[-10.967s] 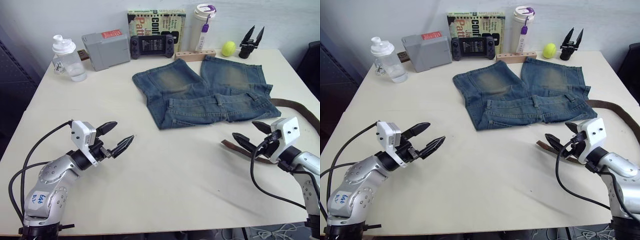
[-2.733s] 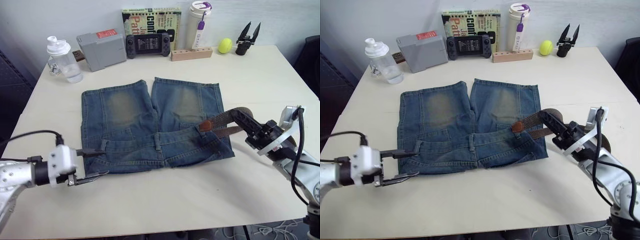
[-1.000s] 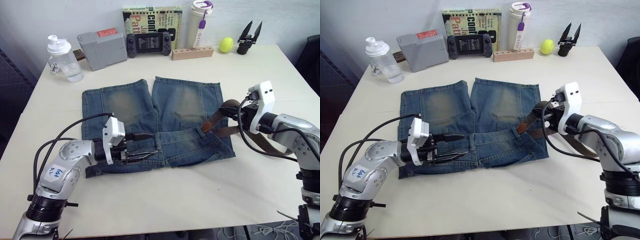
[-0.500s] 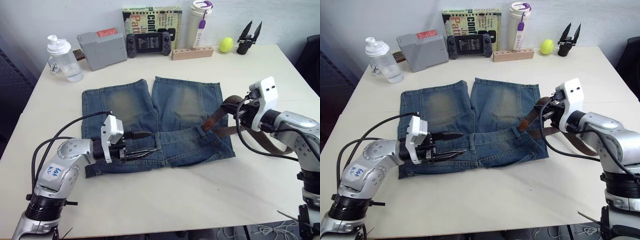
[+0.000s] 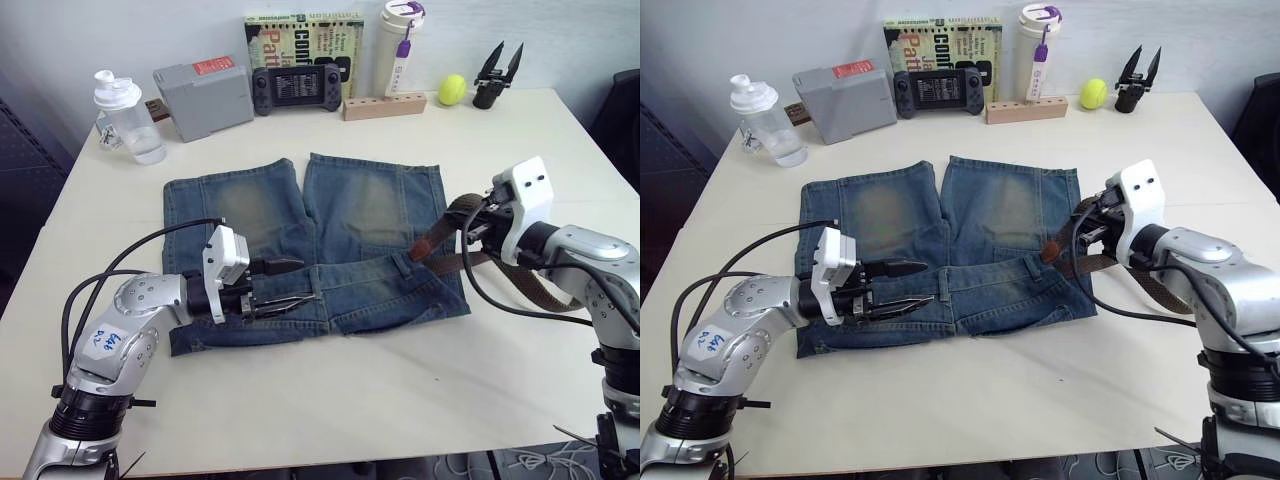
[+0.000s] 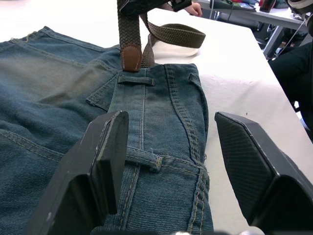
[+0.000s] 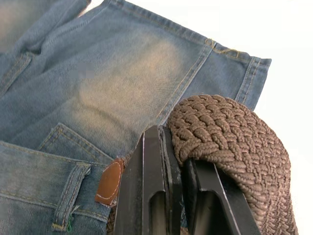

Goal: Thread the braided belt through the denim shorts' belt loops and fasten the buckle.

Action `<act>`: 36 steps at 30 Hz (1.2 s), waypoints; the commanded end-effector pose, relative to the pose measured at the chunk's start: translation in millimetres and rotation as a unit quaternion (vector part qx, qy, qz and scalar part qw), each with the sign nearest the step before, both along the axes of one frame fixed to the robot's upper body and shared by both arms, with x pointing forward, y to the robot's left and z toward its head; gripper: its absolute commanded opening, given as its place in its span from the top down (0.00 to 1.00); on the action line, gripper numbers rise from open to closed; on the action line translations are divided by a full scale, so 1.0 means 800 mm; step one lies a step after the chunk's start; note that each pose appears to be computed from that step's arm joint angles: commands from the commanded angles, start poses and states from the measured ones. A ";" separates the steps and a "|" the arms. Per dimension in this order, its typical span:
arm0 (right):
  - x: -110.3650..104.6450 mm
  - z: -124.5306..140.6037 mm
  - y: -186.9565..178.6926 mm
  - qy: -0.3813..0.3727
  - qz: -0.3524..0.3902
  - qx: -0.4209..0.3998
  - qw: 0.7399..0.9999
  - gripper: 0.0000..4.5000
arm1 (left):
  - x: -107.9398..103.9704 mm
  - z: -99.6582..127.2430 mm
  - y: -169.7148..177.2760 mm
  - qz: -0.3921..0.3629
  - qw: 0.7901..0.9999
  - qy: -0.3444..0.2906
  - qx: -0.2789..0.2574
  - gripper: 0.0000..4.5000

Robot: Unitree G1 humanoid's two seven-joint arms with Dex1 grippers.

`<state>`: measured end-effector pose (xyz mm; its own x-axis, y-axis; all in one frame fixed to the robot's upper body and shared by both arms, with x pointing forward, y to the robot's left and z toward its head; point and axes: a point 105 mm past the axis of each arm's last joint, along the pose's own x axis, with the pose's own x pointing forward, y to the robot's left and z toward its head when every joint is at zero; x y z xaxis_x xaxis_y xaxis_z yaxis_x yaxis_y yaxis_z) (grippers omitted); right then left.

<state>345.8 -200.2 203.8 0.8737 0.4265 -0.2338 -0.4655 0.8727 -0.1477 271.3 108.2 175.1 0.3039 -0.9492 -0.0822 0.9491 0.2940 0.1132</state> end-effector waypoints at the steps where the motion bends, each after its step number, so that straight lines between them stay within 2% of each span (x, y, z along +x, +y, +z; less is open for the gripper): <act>1: -0.007 0.006 0.014 -0.014 0.018 -0.002 1.000 1.00 | -0.004 0.019 -0.003 -0.005 1.000 -0.029 -0.004 0.30; 8: -0.013 -0.012 0.018 0.024 0.022 0.037 0.999 1.00 | -0.003 0.023 -0.007 -0.004 1.000 -0.030 -0.006 0.30; 14: -0.013 -0.028 -0.006 0.071 -0.008 0.092 0.993 1.00 | -0.002 0.025 -0.011 -0.006 0.999 -0.031 -0.005 0.30; 18: -0.015 -0.034 -0.014 0.093 -0.002 0.116 0.989 1.00 | -0.001 0.025 -0.012 -0.008 0.999 -0.030 -0.006 0.30; 26: -0.005 -0.041 0.019 0.088 0.040 0.141 0.985 1.00 | 0.001 0.026 -0.015 -0.009 0.999 -0.032 -0.004 0.30; 30: 0.001 -0.048 0.039 0.068 0.051 0.129 0.988 1.00 | 0.002 0.027 -0.018 -0.014 0.999 -0.036 -0.001 0.30; 36: -0.009 -0.072 0.050 0.115 0.059 0.161 0.979 1.00 | 0.010 0.014 -0.037 -0.042 0.996 -0.067 0.040 0.30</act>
<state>343.4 -162.7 144.5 0.7645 0.5857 -0.2691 -0.5447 0.8103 0.2163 279.9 84.8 184.4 0.2605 -0.9581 -0.1191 0.9495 0.2320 0.2112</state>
